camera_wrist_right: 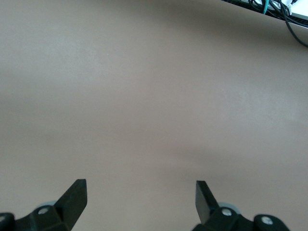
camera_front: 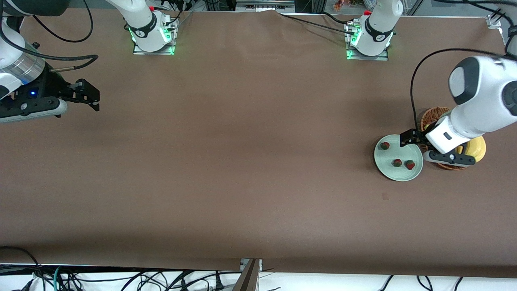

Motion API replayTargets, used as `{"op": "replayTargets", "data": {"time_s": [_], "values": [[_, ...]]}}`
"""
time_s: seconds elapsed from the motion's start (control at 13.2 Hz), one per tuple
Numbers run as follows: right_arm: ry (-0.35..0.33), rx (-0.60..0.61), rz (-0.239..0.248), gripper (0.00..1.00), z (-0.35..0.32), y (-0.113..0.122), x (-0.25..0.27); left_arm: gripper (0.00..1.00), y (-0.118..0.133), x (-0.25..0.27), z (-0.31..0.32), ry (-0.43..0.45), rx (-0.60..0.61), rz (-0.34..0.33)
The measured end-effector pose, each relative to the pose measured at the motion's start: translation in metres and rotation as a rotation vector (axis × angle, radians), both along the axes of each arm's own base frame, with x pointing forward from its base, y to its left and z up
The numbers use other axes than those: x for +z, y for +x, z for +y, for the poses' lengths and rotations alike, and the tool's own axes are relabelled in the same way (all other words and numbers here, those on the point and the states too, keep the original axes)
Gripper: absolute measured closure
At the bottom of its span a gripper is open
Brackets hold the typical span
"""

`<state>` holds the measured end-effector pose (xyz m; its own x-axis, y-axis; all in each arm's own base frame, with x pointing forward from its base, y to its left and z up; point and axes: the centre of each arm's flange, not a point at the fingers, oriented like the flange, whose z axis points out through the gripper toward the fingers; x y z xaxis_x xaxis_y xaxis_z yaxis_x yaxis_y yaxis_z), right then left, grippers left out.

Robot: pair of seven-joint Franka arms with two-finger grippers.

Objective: Collect all strawberries into plate

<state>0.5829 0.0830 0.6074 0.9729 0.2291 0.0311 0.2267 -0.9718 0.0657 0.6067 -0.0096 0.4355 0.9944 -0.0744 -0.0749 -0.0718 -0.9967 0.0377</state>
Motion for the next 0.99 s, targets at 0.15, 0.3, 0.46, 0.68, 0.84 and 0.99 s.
{"op": "replayTargets", "data": {"time_s": [0.15, 0.3, 0.46, 0.68, 0.84, 0.99], "values": [[-0.002, -0.002, 0.009, 0.0, -0.001, 0.003, -0.005, 0.0, -0.003, 0.049, -0.012, 0.018, 0.055, 0.015], [-0.003, -0.002, 0.011, 0.0, -0.001, 0.003, -0.007, 0.0, -0.014, 0.092, -0.006, 0.031, 0.08, 0.0], [-0.003, -0.002, 0.01, 0.0, 0.0, 0.003, -0.006, 0.0, -0.027, 0.126, 0.006, 0.04, 0.103, 0.011], [-0.003, -0.001, 0.012, 0.0, 0.0, 0.003, -0.007, 0.0, -0.043, 0.142, -0.004, 0.064, 0.093, 0.06], [-0.001, -0.013, 0.016, 0.0, -0.007, 0.005, -0.008, 0.0, -0.044, 0.142, -0.015, 0.11, 0.101, 0.064], [0.009, -0.025, 0.023, 0.0, -0.019, 0.008, -0.012, 0.0, -0.045, 0.142, -0.022, 0.115, 0.096, 0.063]]}}
